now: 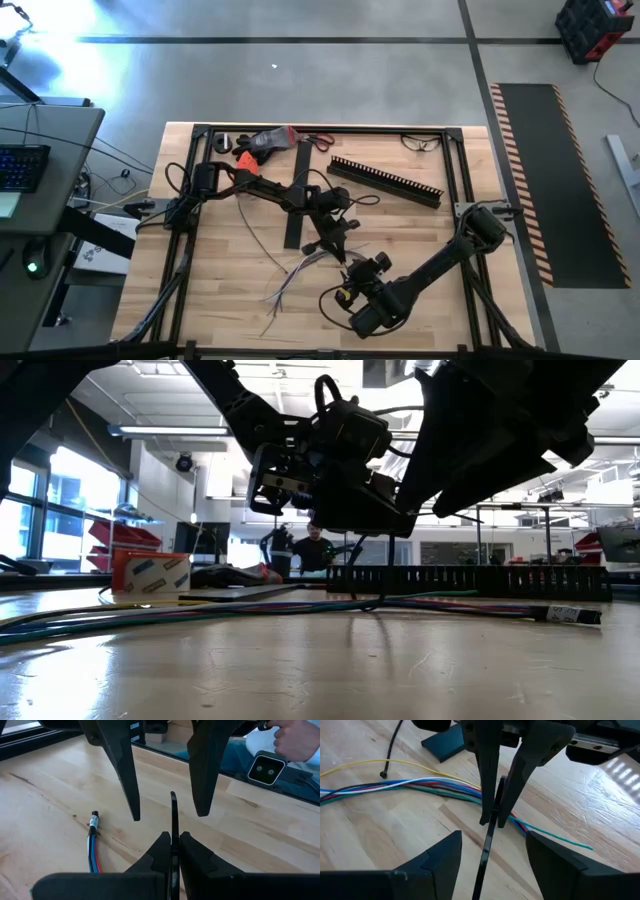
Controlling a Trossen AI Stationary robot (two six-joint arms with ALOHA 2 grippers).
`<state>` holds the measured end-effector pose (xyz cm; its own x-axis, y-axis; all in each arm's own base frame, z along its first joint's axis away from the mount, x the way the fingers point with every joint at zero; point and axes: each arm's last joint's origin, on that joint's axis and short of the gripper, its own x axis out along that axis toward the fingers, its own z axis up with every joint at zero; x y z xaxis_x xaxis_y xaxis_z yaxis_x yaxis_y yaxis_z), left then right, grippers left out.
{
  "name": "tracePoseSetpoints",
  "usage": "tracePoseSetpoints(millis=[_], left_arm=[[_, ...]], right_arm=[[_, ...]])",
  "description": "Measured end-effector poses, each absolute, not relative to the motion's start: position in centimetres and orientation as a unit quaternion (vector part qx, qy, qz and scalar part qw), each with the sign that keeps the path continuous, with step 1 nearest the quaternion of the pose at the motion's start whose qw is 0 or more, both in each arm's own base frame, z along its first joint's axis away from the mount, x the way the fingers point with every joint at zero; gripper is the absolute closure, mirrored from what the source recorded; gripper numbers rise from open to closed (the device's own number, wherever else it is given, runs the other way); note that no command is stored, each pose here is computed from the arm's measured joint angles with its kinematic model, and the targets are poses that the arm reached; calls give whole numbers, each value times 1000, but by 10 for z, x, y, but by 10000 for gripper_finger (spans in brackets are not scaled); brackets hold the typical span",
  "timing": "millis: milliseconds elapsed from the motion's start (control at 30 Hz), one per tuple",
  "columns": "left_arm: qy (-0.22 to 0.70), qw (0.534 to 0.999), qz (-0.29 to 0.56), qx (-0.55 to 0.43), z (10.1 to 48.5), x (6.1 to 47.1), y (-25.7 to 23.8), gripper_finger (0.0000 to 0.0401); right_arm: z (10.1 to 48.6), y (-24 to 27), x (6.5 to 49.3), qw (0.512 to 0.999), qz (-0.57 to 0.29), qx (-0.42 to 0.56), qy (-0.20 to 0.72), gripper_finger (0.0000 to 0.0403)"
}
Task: Ziptie cables
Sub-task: Wrap the black zip tie on the cables
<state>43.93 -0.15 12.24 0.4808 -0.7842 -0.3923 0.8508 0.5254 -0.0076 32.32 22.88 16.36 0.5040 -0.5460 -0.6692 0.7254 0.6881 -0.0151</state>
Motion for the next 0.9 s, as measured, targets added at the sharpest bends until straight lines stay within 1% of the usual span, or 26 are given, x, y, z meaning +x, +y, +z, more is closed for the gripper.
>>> tracePoseSetpoints(millis=[167,500,600,733,900], left_arm=[[174,852,-485,90,123,439,-2,391],[171,848,-493,95,122,439,-9,391],[168,847,-495,99,122,439,-11,391],[169,848,-493,100,122,439,-10,391],[170,848,-491,102,122,439,-11,391]], right_arm=[[162,228,323,851,-369,137,348,195],[163,224,326,853,-377,134,336,199],[161,218,330,840,-376,146,363,219],[161,215,333,845,-372,128,363,251],[160,215,332,843,-369,129,371,310]])
